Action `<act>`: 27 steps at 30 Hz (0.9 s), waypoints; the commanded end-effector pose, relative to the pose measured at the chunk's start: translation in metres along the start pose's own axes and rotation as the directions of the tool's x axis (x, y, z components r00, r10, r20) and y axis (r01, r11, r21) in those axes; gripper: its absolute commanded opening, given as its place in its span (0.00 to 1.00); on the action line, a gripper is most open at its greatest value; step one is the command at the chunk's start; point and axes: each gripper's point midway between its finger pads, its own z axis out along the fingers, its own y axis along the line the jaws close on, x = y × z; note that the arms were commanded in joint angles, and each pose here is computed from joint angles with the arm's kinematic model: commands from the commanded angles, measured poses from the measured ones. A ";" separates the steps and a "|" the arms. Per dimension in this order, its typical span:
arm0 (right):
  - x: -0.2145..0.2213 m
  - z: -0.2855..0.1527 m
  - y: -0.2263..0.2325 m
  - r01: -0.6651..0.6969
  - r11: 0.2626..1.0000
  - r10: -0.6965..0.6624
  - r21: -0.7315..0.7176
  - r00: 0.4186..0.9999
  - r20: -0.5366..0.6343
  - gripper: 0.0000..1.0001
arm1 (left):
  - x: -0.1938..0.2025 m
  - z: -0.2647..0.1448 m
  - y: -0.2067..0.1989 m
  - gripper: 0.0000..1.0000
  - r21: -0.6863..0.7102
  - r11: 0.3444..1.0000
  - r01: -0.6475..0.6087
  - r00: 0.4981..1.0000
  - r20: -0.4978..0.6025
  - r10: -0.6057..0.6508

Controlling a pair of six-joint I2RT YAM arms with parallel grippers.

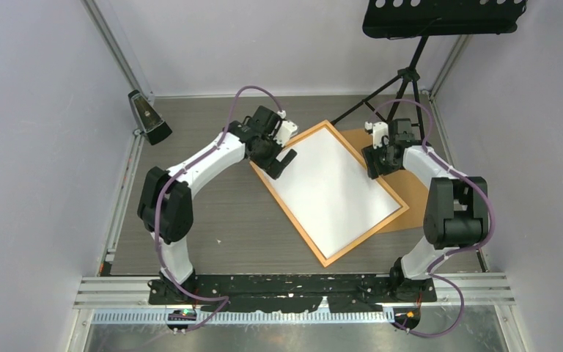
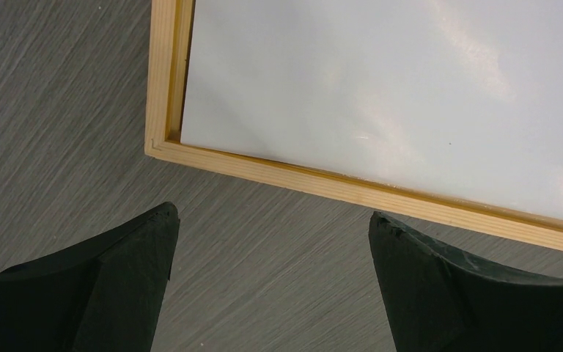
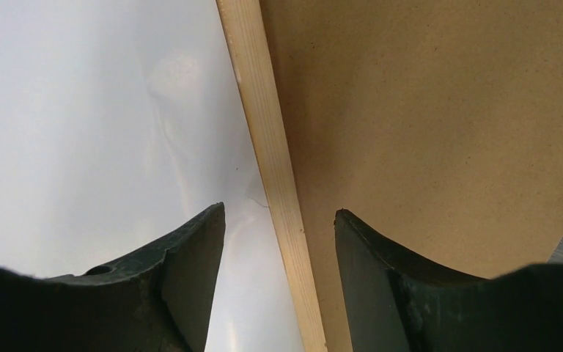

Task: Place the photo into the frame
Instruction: Move the photo frame to the center of the board.

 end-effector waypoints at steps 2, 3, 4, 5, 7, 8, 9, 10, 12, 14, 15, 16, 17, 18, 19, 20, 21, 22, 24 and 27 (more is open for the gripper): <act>-0.008 0.003 -0.013 -0.006 1.000 0.006 -0.005 1.000 0.001 0.61 | -0.008 -0.028 0.007 1.00 -0.037 0.999 -0.016 0.998 0.064 0.018; -0.008 0.003 -0.013 -0.005 1.000 0.005 -0.005 1.000 -0.001 0.61 | -0.007 -0.029 0.009 1.00 -0.039 0.999 -0.013 0.998 0.065 0.016; -0.007 0.005 -0.013 -0.006 1.000 0.005 -0.005 1.000 -0.006 0.60 | -0.005 -0.031 0.009 1.00 -0.041 0.999 -0.013 0.998 0.064 0.015; -0.006 0.006 -0.013 -0.004 1.000 0.004 -0.007 1.000 -0.009 0.59 | -0.004 -0.032 0.010 1.00 -0.044 0.999 -0.011 0.998 0.064 0.013; -0.003 0.007 -0.013 -0.006 1.000 0.006 -0.015 1.000 -0.020 0.57 | -0.001 -0.035 0.012 1.00 -0.045 0.999 -0.005 0.998 0.064 0.008; -0.001 0.009 -0.010 -0.009 1.000 0.008 -0.026 1.000 -0.025 0.54 | 0.001 -0.036 0.014 1.00 -0.046 0.999 0.000 0.998 0.063 0.003; 0.000 0.009 -0.008 -0.012 0.999 0.011 -0.040 1.000 -0.029 0.53 | 0.002 -0.037 0.015 1.00 -0.046 0.999 0.004 0.998 0.062 -0.001; 0.000 0.009 -0.006 -0.020 0.999 0.019 -0.048 0.999 -0.031 0.50 | 0.003 -0.038 0.016 1.00 -0.043 0.999 0.011 0.998 0.060 -0.008; 0.001 0.006 0.001 -0.042 0.996 0.039 -0.077 0.999 -0.031 0.46 | 0.007 -0.040 0.018 1.00 -0.041 0.999 0.023 0.998 0.054 -0.021; 0.002 0.003 0.009 -0.073 0.992 0.070 -0.105 0.997 -0.030 0.41 | 0.011 -0.044 0.021 1.00 -0.047 0.998 0.033 0.998 0.055 -0.031; 0.001 0.000 0.013 -0.086 0.989 0.084 -0.120 0.996 -0.022 0.40 | 0.014 -0.045 0.022 1.00 -0.049 0.998 0.039 0.998 0.054 -0.037; 0.003 -0.001 0.016 -0.118 0.985 0.116 -0.129 0.993 -0.027 0.37 | 0.016 -0.045 0.024 0.99 -0.052 0.998 0.044 0.998 0.053 -0.042; 0.001 -0.004 0.020 -0.135 0.981 0.133 -0.141 0.991 -0.017 0.36 | 0.019 -0.046 0.025 1.00 -0.055 0.997 0.048 0.998 0.051 -0.046; 0.003 -0.005 0.024 -0.168 0.974 0.167 -0.150 0.986 -0.020 0.32 | 0.022 -0.046 0.026 1.00 -0.056 0.997 0.052 0.998 0.046 -0.050; 0.000 -0.007 0.029 -0.182 0.969 0.183 -0.170 0.983 -0.011 0.31 | 0.027 -0.045 0.027 1.00 -0.053 0.997 0.050 0.998 0.036 -0.049; 0.001 -0.007 0.034 -0.216 0.960 0.217 -0.180 0.976 -0.016 0.28 | 0.031 -0.043 0.028 1.00 -0.051 0.997 0.052 0.998 0.023 -0.051; -0.001 -0.007 0.040 -0.225 0.954 0.228 -0.200 0.974 -0.009 0.27 | 0.037 -0.042 0.027 1.00 -0.040 0.998 0.052 0.999 0.004 -0.052; 0.000 -0.006 0.045 -0.257 0.943 0.260 -0.211 0.965 -0.014 0.23 | 0.044 -0.039 0.026 0.99 -0.024 0.998 0.053 0.998 -0.020 -0.054; -0.002 -0.003 0.055 -0.304 0.921 0.310 -0.242 0.951 -0.015 0.20 | 0.057 -0.036 0.024 1.00 -0.002 0.998 0.063 0.995 -0.072 -0.063; -0.010 0.005 0.080 -0.373 0.881 0.383 -0.291 0.923 -0.024 0.14 | 0.076 -0.030 0.022 1.00 0.020 0.994 0.108 0.986 -0.130 -0.105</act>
